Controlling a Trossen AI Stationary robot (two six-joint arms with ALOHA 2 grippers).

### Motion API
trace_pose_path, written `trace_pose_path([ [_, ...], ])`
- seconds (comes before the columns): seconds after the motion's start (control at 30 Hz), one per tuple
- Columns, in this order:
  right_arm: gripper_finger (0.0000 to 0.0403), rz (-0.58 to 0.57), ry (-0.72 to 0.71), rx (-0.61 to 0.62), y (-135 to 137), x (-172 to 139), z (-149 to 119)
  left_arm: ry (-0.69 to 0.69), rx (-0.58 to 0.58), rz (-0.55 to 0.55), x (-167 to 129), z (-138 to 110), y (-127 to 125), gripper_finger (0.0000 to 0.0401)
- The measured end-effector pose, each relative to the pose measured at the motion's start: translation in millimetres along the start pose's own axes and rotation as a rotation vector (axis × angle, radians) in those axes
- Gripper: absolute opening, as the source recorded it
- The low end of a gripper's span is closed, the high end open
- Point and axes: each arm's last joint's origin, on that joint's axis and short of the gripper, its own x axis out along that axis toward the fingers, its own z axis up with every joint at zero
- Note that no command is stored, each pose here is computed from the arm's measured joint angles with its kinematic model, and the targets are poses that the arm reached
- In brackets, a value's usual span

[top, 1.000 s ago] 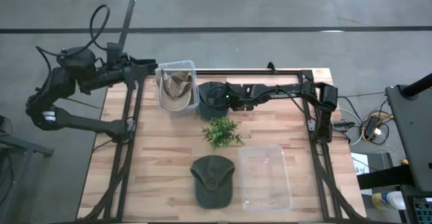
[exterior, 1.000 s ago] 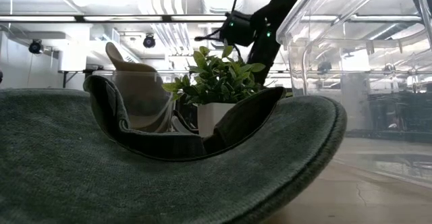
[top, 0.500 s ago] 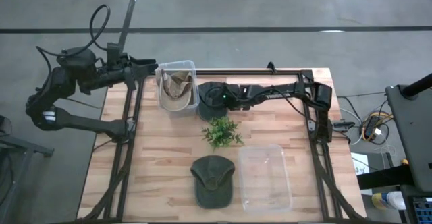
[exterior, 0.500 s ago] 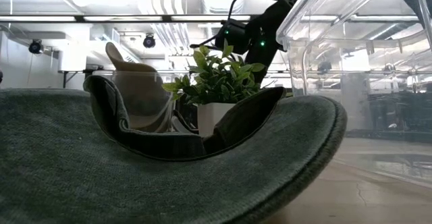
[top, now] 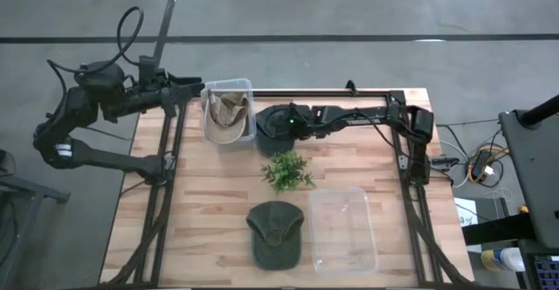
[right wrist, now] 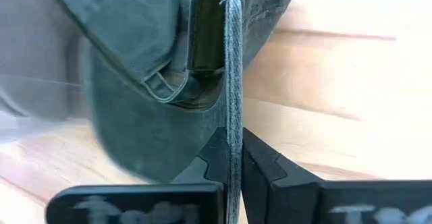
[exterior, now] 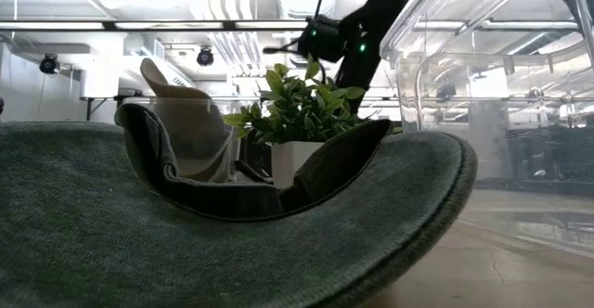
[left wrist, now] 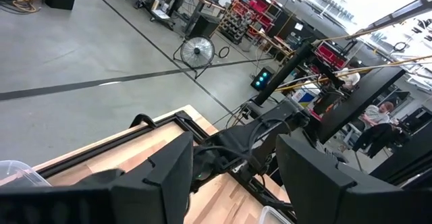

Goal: Pick & Place hat
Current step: Put the top green cap into the bottom transparent bin

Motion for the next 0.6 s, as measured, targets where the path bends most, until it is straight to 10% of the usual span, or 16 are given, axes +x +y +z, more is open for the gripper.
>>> trace_pose_path([
  [0.6, 0.0010, 0.027, -0.135, -0.020, -10, -125, 14, 0.007, 0.009, 0.005, 2, -1, 0, 0.0204],
])
